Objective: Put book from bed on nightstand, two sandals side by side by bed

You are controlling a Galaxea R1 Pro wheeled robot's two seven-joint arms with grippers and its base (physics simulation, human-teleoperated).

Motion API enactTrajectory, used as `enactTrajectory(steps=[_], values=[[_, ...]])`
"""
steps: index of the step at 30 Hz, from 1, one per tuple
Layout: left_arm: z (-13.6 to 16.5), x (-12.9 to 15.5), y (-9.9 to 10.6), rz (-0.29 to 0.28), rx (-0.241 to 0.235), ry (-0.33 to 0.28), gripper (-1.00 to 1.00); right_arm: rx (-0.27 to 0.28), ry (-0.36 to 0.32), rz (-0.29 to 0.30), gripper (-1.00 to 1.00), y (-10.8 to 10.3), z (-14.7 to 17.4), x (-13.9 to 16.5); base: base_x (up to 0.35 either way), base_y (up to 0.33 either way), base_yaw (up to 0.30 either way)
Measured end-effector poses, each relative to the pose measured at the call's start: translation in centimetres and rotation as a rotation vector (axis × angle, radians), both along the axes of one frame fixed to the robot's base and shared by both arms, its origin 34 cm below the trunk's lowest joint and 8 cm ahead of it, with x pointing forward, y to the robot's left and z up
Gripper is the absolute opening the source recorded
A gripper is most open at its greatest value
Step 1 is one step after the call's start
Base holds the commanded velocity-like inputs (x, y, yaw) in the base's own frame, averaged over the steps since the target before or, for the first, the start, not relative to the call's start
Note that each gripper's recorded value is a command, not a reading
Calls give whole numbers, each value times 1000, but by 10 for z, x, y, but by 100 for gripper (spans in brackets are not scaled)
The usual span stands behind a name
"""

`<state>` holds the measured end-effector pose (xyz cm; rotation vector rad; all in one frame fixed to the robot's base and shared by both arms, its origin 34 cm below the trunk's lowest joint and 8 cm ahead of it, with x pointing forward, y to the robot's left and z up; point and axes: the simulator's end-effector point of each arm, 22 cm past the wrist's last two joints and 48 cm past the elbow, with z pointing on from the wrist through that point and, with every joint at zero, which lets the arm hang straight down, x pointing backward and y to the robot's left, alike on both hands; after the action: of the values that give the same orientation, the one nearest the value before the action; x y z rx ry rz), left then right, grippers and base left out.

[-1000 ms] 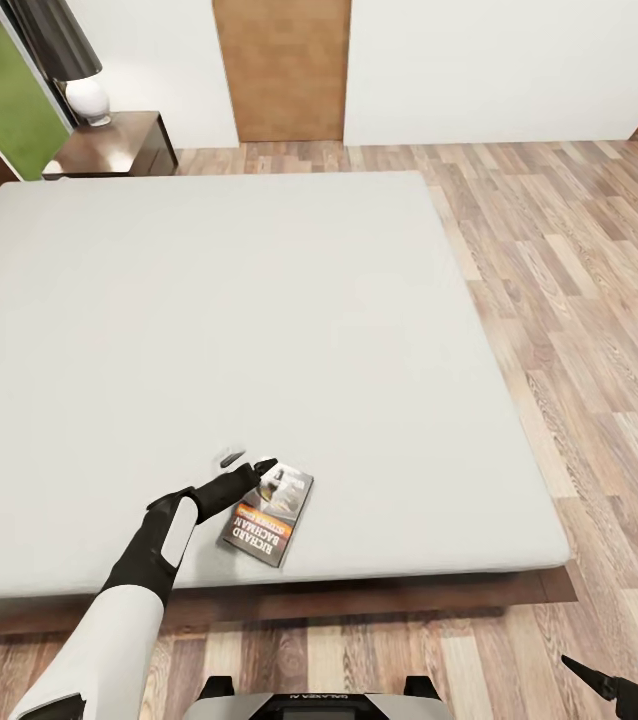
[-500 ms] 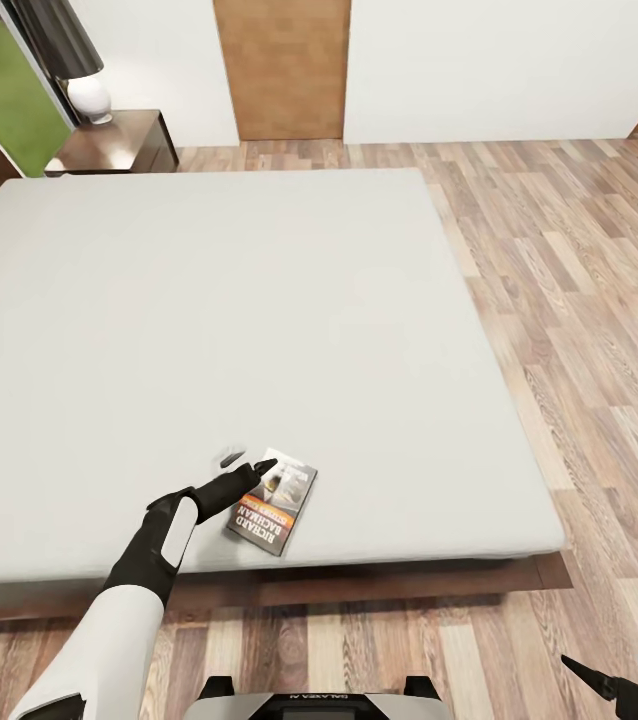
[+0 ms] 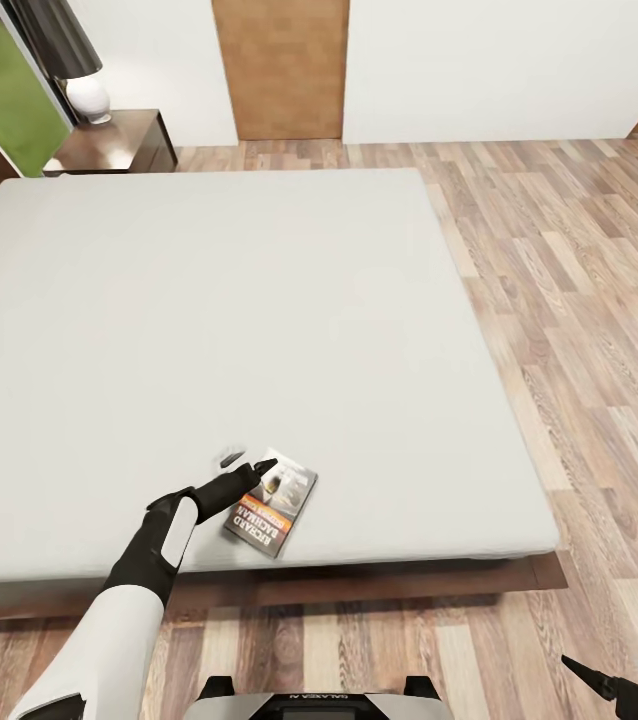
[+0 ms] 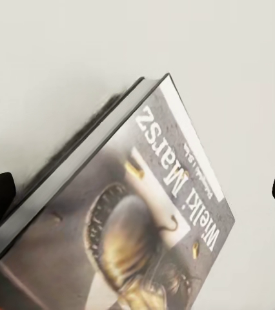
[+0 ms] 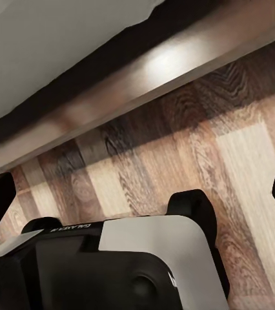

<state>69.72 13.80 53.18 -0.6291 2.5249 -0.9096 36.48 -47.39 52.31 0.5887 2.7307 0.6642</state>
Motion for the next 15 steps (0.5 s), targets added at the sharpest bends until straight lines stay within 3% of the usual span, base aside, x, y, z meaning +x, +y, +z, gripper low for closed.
enactTrajectory(steps=[15], values=[[0, 0, 0, 0, 0, 0, 100, 0, 0, 0, 100, 0, 0, 0, -7, -8, 0]])
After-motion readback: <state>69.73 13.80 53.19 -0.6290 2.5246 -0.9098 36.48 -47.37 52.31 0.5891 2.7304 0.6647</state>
